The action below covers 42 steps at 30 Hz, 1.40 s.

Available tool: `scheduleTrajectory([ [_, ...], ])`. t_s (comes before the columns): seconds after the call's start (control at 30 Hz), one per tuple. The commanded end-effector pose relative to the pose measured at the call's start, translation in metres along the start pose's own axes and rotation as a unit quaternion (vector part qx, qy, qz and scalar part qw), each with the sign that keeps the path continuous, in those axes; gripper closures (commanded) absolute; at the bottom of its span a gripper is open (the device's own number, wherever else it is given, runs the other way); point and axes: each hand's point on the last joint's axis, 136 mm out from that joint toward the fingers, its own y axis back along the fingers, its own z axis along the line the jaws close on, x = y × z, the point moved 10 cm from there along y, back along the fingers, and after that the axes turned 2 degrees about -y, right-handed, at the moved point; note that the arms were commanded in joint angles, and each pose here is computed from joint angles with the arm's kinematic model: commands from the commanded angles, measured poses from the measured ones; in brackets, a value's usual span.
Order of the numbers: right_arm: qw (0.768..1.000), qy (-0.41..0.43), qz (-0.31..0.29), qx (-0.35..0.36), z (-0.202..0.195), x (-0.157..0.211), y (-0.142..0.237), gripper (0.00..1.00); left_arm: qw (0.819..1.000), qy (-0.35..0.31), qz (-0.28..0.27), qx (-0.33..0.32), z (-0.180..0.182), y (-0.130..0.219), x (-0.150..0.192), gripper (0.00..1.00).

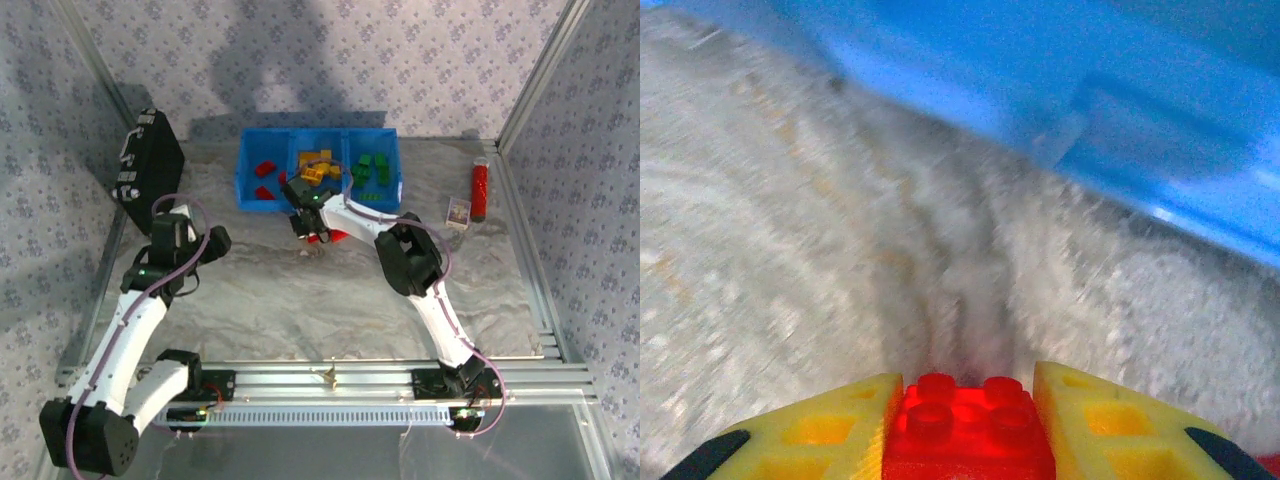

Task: Sort the legos into containers by color
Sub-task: Pick up the lego from the center of the table, then place the lego in the container, then pick up the lego from the center of the table.

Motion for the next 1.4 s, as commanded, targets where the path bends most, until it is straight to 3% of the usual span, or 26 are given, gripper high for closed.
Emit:
scheduleTrajectory([
  [0.0,0.998,0.013,-0.056,-0.018,0.015,-0.016,0.066,0.66,1.0,0.004,-0.012,0.014,-0.003,0.014,-0.006,0.18],
  [0.13,0.995,0.008,-0.093,-0.043,0.016,-0.044,0.091,0.66,1.0,0.009,-0.008,0.021,-0.003,0.014,-0.003,0.18],
  [0.37,0.985,0.0,-0.151,-0.08,0.015,-0.11,0.094,0.64,0.999,0.018,0.006,0.044,-0.002,0.016,0.009,0.18],
  [0.47,0.977,-0.016,-0.181,-0.11,0.006,-0.129,0.074,0.5,0.999,0.012,0.017,0.046,-0.003,0.017,0.019,0.18],
  [0.53,0.972,-0.018,-0.192,-0.131,-0.002,-0.136,0.067,0.23,0.998,-0.003,0.025,0.052,-0.009,0.018,0.026,0.17],
  [0.67,0.968,-0.002,-0.201,-0.147,-0.006,-0.139,0.079,0.15,0.997,-0.037,0.037,0.053,-0.022,0.016,0.034,0.16],
  [0.83,0.973,0.01,-0.19,-0.132,-0.013,-0.127,0.11,0.16,0.994,-0.064,0.039,0.077,-0.043,0.009,0.037,0.16],
  [1.0,0.972,0.006,-0.206,-0.112,-0.029,-0.095,0.141,0.16,0.985,-0.132,0.064,0.087,-0.082,-0.013,0.04,0.14],
  [1.13,0.969,-0.04,-0.226,-0.093,-0.068,-0.065,0.17,0.16,0.965,-0.226,0.08,0.103,-0.132,-0.035,0.047,0.12],
  [1.37,0.962,-0.128,-0.234,-0.058,-0.151,0.004,0.203,0.05,0.929,-0.31,0.121,0.163,-0.199,-0.093,0.048,0.1],
])
